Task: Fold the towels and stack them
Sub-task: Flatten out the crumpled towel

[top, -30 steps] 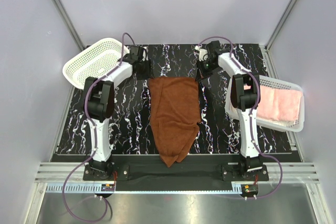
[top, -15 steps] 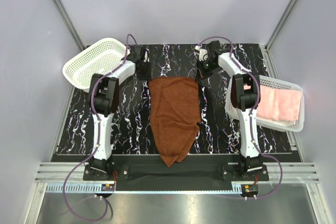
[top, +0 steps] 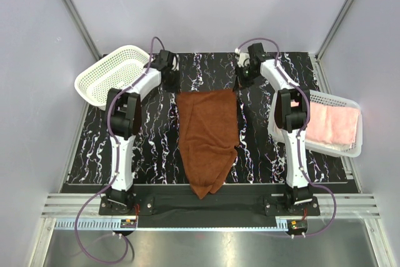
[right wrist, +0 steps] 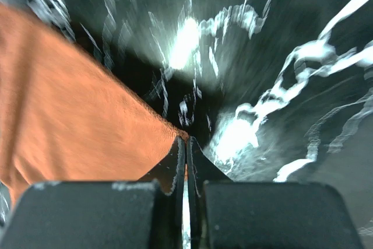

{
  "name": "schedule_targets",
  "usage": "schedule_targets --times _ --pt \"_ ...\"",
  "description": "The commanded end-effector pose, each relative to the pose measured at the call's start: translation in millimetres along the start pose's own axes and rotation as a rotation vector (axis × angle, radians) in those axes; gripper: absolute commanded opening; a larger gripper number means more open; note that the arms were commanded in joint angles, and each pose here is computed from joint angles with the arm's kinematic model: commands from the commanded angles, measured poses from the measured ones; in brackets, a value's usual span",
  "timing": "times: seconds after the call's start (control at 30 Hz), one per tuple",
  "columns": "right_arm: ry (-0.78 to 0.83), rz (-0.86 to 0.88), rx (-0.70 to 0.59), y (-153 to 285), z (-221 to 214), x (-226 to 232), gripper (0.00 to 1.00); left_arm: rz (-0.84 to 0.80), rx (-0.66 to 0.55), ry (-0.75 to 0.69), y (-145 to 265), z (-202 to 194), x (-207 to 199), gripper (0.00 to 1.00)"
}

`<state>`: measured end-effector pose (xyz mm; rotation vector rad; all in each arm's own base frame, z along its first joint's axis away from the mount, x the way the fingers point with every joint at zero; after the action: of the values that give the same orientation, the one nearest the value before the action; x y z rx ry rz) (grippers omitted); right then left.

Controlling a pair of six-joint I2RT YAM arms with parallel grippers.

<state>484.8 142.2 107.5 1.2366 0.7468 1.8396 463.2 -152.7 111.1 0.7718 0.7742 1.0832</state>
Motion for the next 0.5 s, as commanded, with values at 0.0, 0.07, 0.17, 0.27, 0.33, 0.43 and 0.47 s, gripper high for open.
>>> schedule_targets --times 0.0,0.07,0.17,0.27,0.33,0.43,0.47 --pt "0.084 -0.016 -0.334 102 63 61 0.0 0.029 -0.3 -0.066 94 74 -7 0.0" --pt "0.123 -0.021 -0.445 137 77 79 0.0 0.028 -0.415 -0.088 138 93 -9 0.0" --pt "0.172 -0.031 -0.582 195 80 107 0.0 0.012 -0.575 -0.142 207 109 -21 0.0" --pt "0.211 -0.009 -0.673 244 65 131 0.0 -0.043 -0.709 -0.181 266 103 -36 0.0" --pt "0.239 0.023 -0.711 274 43 149 0.0 -0.085 -0.769 -0.206 300 83 -45 0.0" --pt "0.313 0.118 -0.758 307 3 178 0.0 -0.137 -0.857 -0.26 341 53 -54 0.0" --pt "0.339 0.154 -0.767 315 -10 187 0.0 -0.161 -0.892 -0.284 354 46 -59 0.0"
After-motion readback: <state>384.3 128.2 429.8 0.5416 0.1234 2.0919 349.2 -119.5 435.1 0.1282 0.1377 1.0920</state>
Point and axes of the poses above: each gripper's point midway between its finger pads, its own y axis back along the fingers, its own x axis along the line the jaws close on, z = x × y, the point moved 8 cm from there along y, back along the fingers, and after that the axes turned 12 degrees about -y, right-handed, at the moved point
